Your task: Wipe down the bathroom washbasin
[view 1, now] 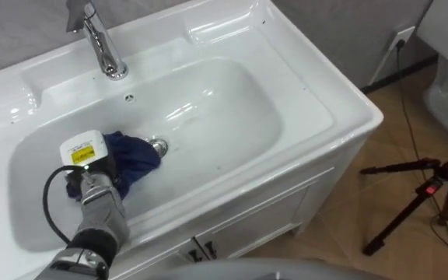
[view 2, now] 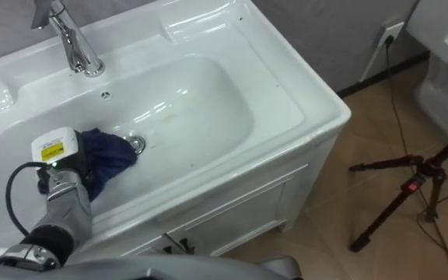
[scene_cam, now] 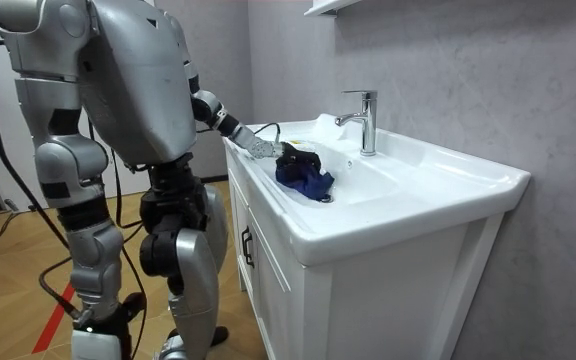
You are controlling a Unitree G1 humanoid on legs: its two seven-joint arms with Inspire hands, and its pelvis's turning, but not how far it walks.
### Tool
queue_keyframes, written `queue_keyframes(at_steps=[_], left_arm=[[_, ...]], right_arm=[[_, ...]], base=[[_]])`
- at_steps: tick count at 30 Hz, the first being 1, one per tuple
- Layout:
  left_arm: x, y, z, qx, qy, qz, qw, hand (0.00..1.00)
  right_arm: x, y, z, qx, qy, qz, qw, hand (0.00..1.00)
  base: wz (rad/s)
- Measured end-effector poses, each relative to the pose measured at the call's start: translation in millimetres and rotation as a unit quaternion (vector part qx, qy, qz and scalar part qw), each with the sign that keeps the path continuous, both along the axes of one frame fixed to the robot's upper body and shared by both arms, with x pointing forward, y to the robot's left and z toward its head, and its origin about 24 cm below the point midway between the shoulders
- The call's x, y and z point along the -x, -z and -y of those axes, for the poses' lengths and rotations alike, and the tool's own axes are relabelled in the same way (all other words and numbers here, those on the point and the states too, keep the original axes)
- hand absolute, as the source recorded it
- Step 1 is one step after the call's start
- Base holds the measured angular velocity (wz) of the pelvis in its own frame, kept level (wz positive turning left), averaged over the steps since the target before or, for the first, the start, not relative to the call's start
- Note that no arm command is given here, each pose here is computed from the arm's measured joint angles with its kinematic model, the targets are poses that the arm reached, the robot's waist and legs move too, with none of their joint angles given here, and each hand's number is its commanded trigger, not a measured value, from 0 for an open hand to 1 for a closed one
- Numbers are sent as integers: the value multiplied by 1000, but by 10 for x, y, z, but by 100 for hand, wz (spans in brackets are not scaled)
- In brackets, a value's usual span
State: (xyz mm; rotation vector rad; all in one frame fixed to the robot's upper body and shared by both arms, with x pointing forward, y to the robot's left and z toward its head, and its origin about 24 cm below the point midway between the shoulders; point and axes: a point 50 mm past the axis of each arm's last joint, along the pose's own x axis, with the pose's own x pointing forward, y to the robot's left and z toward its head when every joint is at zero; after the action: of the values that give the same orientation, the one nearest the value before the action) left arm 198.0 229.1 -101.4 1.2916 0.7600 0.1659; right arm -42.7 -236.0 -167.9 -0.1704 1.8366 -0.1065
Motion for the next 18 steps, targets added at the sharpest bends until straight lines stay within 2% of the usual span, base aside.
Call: queue_keyframes(at_steps=[3, 8, 13, 18], left_arm=[[-55, -4, 63, 38, -16, 10, 999, 100], [-195, -17, 291, 110, -19, 25, 993, 100], [-292, -46, 365, 181, -64, 38, 981, 100], [-368, -67, 469, 235, -71, 43, 968, 100]], right_arm=[[-2, 2, -18, -12, 2, -4, 1000, 0], [-25, 1, -33, -28, -2, -9, 1000, 0], [-94, 6, -35, -35, -1, -1, 999, 0], [-155, 16, -69, -49, -16, 3, 999, 0]], base=[[0], [0], [6], [0]])
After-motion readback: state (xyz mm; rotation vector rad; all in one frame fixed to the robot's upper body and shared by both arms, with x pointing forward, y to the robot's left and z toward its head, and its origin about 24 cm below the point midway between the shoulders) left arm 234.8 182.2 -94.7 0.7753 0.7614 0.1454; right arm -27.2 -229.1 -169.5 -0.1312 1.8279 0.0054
